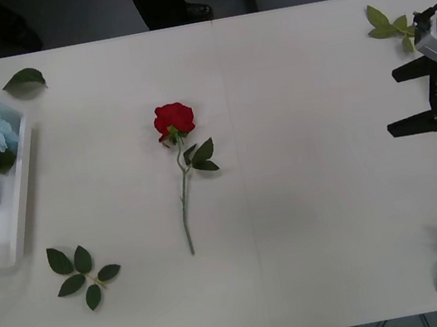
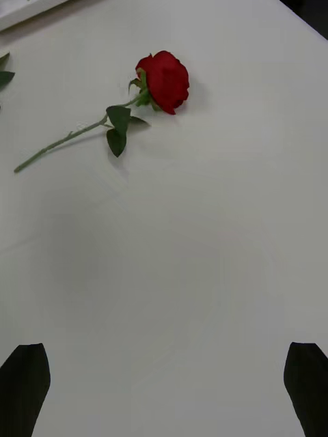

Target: Place the red flowers into the right box and the blue flowers into the left box. If a person shows an open palm, hand one flower to the person first, then continue sorting.

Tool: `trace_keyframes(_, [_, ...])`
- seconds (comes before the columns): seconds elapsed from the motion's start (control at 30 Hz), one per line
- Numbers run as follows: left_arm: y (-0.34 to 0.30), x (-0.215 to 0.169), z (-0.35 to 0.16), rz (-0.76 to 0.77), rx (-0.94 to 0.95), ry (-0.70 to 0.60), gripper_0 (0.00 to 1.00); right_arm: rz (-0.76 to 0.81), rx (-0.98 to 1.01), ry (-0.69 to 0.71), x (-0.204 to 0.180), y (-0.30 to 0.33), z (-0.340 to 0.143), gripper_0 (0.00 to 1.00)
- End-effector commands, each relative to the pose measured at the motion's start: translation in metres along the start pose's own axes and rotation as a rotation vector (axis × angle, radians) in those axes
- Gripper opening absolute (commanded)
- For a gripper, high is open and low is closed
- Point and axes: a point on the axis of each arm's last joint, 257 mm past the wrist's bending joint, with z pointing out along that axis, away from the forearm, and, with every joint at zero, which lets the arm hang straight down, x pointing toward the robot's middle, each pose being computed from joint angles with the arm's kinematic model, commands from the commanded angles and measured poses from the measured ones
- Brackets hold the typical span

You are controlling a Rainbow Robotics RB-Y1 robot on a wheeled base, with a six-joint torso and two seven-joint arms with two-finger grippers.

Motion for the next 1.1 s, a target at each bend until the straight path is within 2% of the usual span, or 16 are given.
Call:
trace_keyframes(0.03, [0.032, 0.006, 0.014, 0.012, -0.064, -0.014, 0.00, -0.139, 0.040, 0.029, -0.001, -0.015, -0.020, 1.00])
trace_keyframes(0.37, [0.032, 0.013, 0.041, -0.020, -0.069, -0.024, 0.01, -0.176, 0.020, -0.003, -0.008, -0.009, -0.025, 1.00])
trace_keyframes(0.43, [0.030, 0.012, 0.041, -0.023, -0.064, -0.024, 0.24, -0.177, 0.017, -0.004, -0.008, -0.009, -0.025, 1.00])
trace_keyframes(0.47, [0.029, 0.012, 0.041, -0.026, -0.060, -0.024, 0.48, -0.177, 0.015, -0.007, -0.008, -0.008, -0.025, 1.00])
trace_keyframes(0.5, [0.026, 0.012, 0.041, -0.030, -0.054, -0.018, 0.67, -0.180, 0.016, -0.009, -0.009, -0.008, -0.025, 1.00])
trace_keyframes(0.57, [0.022, 0.013, 0.038, -0.035, -0.040, 0.005, 0.85, -0.182, 0.015, -0.008, -0.009, -0.008, -0.025, 1.00])
trace_keyframes(0.6, [0.018, 0.011, 0.036, -0.040, -0.032, 0.012, 0.89, -0.183, 0.016, -0.007, -0.009, -0.008, -0.025, 1.00])
trace_keyframes(0.63, [0.018, 0.011, 0.036, -0.040, -0.032, 0.012, 0.89, -0.183, 0.016, -0.007, -0.009, -0.008, -0.025, 1.00])
trace_keyframes(0.67, [0.011, 0.010, 0.027, -0.046, -0.014, 0.037, 0.93, -0.185, 0.015, -0.008, -0.009, -0.008, -0.025, 1.00])
trace_keyframes(0.87, [-0.022, -0.004, -0.011, -0.045, 0.084, 0.077, 0.95, -0.191, 0.017, -0.009, -0.009, -0.008, -0.025, 1.00])
trace_keyframes(1.1, [-0.089, -0.045, -0.061, 0.002, 0.261, 0.022, 0.95, -0.192, 0.017, -0.008, -0.009, -0.008, -0.025, 1.00])
